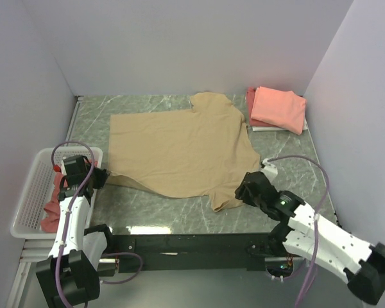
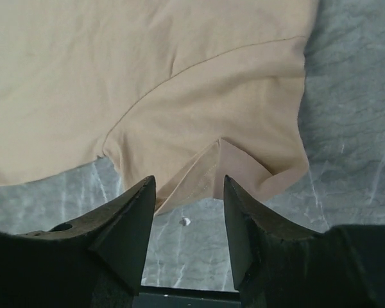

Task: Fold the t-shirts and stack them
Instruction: Fold the tshirt

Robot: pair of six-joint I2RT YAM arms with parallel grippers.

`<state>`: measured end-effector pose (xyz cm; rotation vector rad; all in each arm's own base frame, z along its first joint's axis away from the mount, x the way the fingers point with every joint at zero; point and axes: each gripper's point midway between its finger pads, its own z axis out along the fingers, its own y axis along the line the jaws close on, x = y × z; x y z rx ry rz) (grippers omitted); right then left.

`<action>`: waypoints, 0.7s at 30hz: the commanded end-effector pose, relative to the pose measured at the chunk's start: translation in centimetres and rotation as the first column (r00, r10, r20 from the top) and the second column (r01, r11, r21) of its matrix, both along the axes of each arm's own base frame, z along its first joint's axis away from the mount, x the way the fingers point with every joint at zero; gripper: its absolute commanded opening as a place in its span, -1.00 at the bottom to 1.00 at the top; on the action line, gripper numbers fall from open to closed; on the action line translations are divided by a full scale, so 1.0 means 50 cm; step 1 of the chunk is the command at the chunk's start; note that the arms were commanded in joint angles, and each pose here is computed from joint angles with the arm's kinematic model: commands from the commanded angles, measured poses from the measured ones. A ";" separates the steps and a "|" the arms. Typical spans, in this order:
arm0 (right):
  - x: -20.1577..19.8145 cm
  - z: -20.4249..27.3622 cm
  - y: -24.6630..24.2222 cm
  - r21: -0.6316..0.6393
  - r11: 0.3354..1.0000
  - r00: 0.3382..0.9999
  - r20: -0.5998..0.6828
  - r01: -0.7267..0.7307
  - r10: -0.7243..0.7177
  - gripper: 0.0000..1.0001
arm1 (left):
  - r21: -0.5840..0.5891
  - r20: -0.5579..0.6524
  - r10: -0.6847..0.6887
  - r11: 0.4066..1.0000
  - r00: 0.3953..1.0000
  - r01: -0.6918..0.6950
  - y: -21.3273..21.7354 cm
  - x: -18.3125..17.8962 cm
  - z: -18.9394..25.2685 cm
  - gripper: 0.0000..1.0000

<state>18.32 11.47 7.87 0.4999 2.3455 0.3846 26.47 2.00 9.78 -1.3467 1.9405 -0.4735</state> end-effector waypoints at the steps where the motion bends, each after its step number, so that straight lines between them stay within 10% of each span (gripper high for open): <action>1: 0.024 0.022 -0.027 -0.146 0.986 0.996 0.056 0.083 -0.075 0.08 | 0.039 -0.024 0.009 0.999 1.000 -0.008 0.015 -0.001 -0.006 -0.99; 8: 0.011 0.030 -0.002 -0.413 0.909 0.999 0.011 0.051 -0.051 0.08 | 0.038 -0.021 -0.002 0.999 1.000 0.003 0.013 0.001 -0.008 -0.99; 21: -0.001 0.005 0.000 -0.512 0.858 0.998 -0.026 0.037 -0.059 0.09 | 0.018 -0.007 -0.032 0.999 0.999 0.033 0.000 0.002 -0.008 -0.99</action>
